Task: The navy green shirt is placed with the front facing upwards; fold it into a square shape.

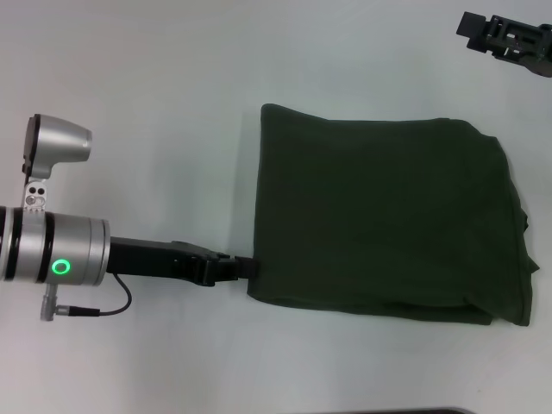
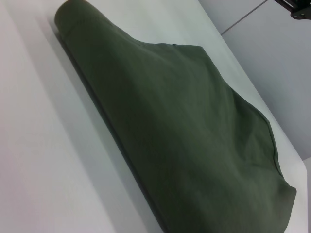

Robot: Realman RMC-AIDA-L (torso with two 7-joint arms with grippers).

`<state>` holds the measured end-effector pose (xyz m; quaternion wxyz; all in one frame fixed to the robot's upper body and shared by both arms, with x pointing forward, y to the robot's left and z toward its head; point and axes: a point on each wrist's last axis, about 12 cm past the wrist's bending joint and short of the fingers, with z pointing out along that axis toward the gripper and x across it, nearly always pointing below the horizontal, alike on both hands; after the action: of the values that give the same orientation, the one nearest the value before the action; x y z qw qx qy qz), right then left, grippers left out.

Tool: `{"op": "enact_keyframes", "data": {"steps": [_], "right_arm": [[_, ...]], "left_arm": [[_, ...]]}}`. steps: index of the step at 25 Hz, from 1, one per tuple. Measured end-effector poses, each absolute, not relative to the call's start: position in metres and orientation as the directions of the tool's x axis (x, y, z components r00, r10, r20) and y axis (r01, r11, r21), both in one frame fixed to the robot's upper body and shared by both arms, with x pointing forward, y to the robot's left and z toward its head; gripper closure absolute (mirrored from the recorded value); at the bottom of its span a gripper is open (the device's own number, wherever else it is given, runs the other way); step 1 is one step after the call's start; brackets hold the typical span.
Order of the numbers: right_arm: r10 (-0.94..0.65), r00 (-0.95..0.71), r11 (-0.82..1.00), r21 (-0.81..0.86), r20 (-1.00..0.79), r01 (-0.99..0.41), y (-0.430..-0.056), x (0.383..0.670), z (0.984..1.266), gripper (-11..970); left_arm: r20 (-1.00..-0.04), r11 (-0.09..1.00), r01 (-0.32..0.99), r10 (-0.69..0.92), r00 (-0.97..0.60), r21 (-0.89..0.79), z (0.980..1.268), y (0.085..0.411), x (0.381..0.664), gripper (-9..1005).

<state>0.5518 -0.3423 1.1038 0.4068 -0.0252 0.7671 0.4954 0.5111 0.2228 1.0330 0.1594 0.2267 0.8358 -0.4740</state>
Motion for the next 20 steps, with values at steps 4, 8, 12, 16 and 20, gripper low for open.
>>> {"op": "enact_keyframes", "data": {"steps": [4,8,12,16,20], "right_arm": [[0.365,-0.667,0.507,0.74,-0.649,-0.442,-0.3424,0.5517,1.1039,178],[0.366,-0.667,0.508,0.74,-0.649,-0.441,-0.3427,0.5513,1.1037,179],[0.366,-0.667,0.508,0.74,-0.649,-0.441,-0.3427,0.5513,1.1036,179],[0.367,-0.667,0.508,0.74,-0.649,-0.441,-0.343,0.5512,1.1036,180],[0.367,-0.666,0.509,0.74,-0.649,-0.44,-0.3435,0.5509,1.1036,180]], "left_arm": [[-0.469,0.456,0.515,0.218,-0.856,-0.726,1.0332,0.2228,0.5124,922],[-0.451,0.455,0.496,0.213,-0.867,-0.74,1.0339,0.2229,0.5118,917],[-0.441,0.46,0.476,0.188,-0.877,-0.75,1.0342,0.2247,0.5119,870],[-0.441,0.458,0.476,0.188,-0.878,-0.751,1.0347,0.2251,0.5121,697],[-0.445,0.454,0.482,0.193,-0.874,-0.749,1.0364,0.2239,0.514,532]]}}
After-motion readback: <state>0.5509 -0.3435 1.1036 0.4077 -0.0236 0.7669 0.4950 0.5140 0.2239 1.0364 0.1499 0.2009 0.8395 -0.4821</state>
